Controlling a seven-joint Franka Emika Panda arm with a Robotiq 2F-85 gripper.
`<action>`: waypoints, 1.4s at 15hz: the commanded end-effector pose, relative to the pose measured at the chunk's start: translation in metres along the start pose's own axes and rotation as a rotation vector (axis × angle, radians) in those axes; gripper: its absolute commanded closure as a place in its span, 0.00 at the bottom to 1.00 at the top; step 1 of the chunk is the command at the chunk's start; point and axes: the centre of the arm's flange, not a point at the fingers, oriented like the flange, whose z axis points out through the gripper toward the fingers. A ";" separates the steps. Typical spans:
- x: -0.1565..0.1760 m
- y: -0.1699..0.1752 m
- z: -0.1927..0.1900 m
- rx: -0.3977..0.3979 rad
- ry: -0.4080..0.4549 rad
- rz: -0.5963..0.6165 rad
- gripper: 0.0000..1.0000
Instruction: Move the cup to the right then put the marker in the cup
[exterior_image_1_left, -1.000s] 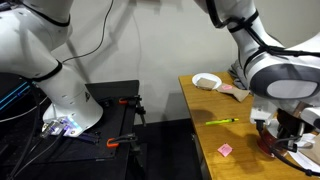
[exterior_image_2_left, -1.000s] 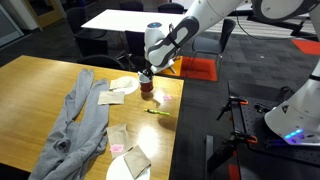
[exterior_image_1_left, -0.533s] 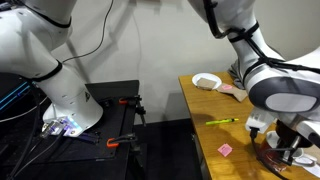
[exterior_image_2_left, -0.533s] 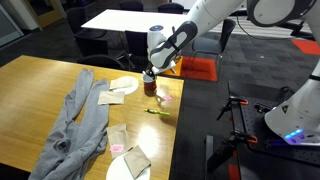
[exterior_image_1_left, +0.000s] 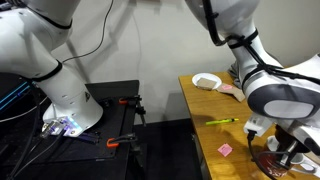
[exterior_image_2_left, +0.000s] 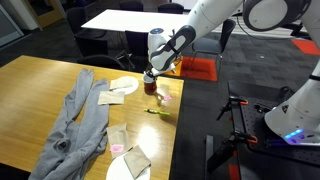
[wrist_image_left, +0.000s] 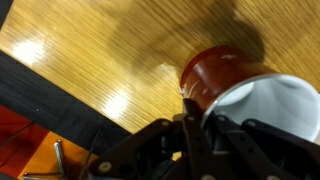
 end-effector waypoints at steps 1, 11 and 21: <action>0.004 -0.007 -0.005 0.008 0.029 0.036 0.71; -0.007 -0.016 -0.030 0.004 0.028 0.007 0.01; -0.049 -0.024 -0.104 0.000 0.080 -0.069 0.00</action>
